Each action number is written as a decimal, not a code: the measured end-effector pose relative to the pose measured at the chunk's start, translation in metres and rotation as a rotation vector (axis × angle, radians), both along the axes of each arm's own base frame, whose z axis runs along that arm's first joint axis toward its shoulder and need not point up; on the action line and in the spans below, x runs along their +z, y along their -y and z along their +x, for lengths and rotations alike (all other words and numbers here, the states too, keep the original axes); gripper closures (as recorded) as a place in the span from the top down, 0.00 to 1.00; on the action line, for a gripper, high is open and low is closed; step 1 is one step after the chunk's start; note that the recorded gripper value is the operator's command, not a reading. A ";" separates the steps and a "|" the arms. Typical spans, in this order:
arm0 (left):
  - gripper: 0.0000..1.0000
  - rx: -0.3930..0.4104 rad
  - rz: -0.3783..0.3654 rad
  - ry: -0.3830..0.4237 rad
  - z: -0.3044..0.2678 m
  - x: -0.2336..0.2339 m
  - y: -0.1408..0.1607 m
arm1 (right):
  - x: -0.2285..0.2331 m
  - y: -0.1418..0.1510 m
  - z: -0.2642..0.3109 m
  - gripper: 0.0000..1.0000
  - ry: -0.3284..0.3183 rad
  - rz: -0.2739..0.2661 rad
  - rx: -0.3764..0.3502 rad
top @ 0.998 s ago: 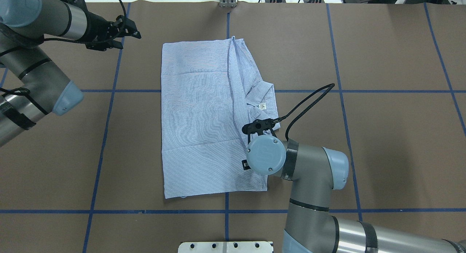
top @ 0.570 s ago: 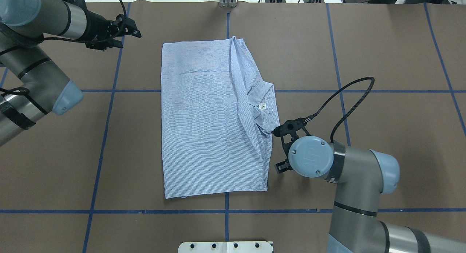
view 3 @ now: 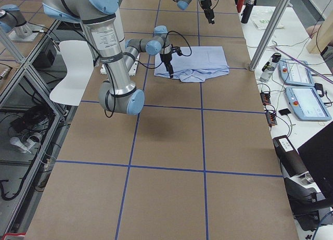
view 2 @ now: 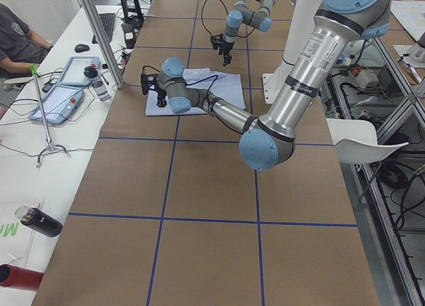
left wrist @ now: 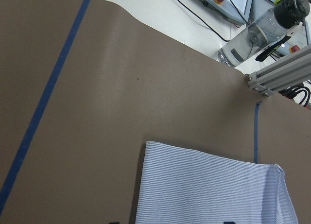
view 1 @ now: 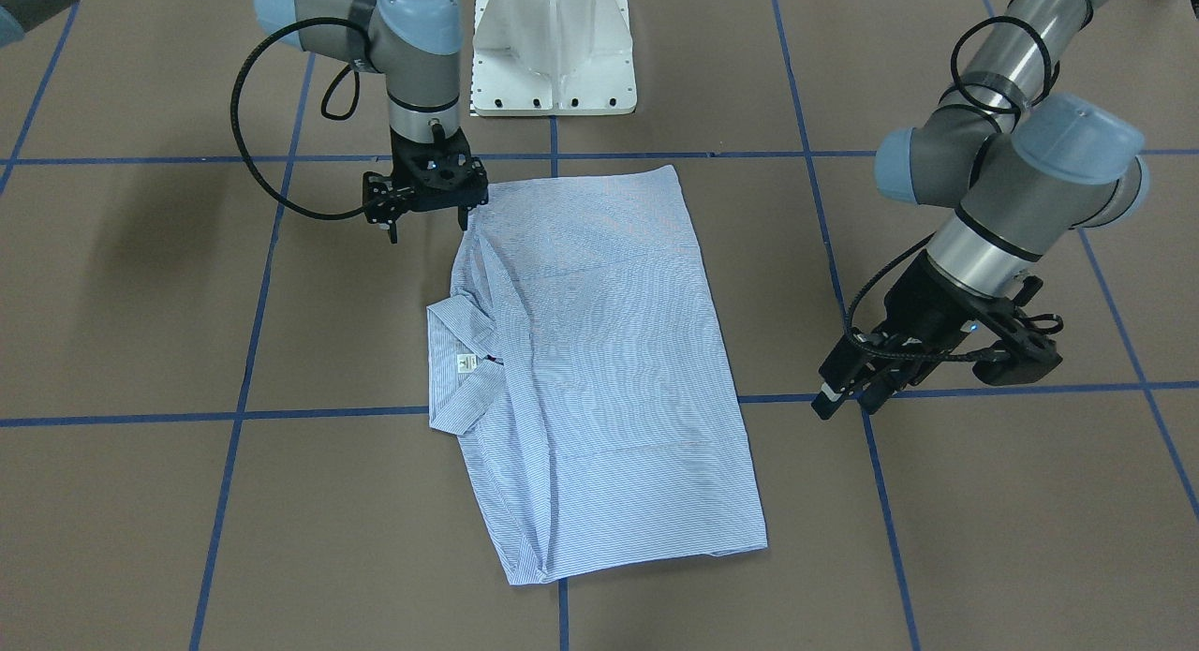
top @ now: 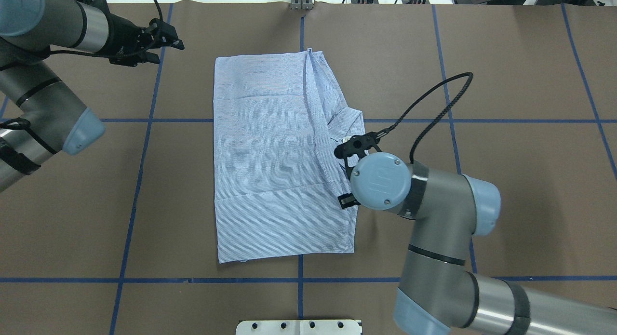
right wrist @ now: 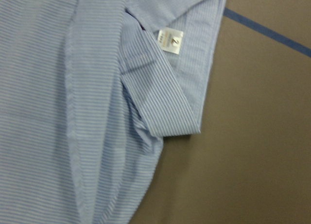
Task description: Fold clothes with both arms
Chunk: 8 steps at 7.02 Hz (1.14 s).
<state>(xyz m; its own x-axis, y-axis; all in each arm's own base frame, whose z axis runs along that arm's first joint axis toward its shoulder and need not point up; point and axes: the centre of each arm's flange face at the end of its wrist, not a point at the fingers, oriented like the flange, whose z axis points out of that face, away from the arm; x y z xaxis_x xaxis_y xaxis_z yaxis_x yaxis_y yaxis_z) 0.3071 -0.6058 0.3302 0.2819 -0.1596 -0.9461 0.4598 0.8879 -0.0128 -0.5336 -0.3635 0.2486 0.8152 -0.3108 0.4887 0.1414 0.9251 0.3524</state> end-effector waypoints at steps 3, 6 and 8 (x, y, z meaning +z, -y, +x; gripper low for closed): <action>0.76 0.001 0.006 -0.002 -0.010 0.005 -0.014 | -0.017 0.028 -0.056 1.00 -0.031 -0.011 0.010; 0.76 0.000 0.008 -0.003 -0.012 0.005 -0.015 | 0.018 0.056 -0.060 1.00 -0.066 -0.010 0.008; 0.76 0.000 0.009 -0.002 -0.012 0.005 -0.015 | 0.056 0.101 -0.014 1.00 -0.110 0.011 -0.050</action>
<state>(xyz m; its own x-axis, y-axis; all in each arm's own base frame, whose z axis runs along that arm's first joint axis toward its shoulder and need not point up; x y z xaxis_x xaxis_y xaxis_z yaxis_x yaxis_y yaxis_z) 0.2948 -0.5910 0.3351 0.2800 -0.1514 -0.9480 0.4594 0.8882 -0.0062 -0.5473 -0.4650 0.3049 0.8473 -0.3569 0.3932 0.2254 0.9121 0.3424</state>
